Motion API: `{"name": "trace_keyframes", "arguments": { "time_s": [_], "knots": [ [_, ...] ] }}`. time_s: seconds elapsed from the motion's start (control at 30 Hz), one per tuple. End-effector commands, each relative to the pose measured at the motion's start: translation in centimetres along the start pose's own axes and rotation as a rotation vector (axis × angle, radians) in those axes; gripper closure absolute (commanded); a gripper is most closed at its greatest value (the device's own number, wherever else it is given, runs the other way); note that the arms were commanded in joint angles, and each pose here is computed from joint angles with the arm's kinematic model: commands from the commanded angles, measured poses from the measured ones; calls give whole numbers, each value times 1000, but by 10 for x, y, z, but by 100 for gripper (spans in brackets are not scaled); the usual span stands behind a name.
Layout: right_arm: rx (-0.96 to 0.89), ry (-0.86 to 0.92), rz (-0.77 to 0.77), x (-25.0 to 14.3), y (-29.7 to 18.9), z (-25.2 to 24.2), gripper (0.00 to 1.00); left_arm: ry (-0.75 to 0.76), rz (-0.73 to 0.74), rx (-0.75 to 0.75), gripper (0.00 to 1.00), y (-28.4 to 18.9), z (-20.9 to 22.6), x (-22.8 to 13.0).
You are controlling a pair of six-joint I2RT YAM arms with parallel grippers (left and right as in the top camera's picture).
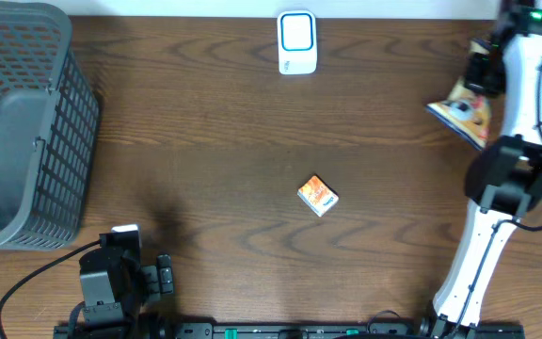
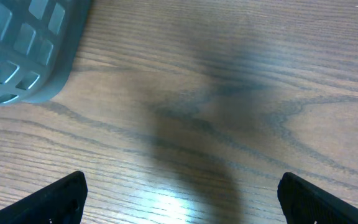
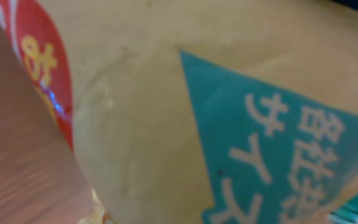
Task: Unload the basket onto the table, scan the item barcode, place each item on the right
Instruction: 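Carry the snack bag to the right edge and release it, then move the right gripper to the small orange box and grasp it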
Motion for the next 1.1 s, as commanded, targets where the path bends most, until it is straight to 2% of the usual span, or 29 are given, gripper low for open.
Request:
{"name": "trace_keyframes", "arguments": {
  "time_s": [0.0,0.03,0.07,0.1,0.13,0.17,0.2,0.37,0.6,0.8,1.07],
  "knots": [
    [-68,34,-4,8,1,-31,87,12,2,3,2,0,0,0],
    [-74,51,5,9,2,-40,80,12,2,3,2,0,0,0],
    [-79,68,10,11,3,-49,79,12,2,3,2,0,0,0],
    [-75,93,21,13,5,-61,74,12,2,3,2,0,0,0],
    [-71,101,26,13,5,-64,62,12,2,3,2,0,0,0],
    [-53,117,40,14,6,-71,29,12,2,3,2,0,0,0],
    [-23,131,56,14,7,-76,1,12,2,3,2,0,0,0],
    [349,85,157,9,-3,-72,1,12,2,3,2,0,0,0],
    [777,-44,375,-25,-33,-25,1,12,2,3,2,0,0,0],
    [810,-209,386,-53,-62,37,1,12,2,3,2,0,0,0],
    [625,-447,240,-114,-140,96,1,12,2,3,2,0,0,0]
  ]
}}
Point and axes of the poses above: each gripper's point midway between its finger pads, its own y axis out along the fingers, its own z axis along the line the jaws close on, x = y × z, the point moved 10 cm from there along -y, back along the fingers, and after that the axes turned 10 degrees about y, right-handed, at the moved point
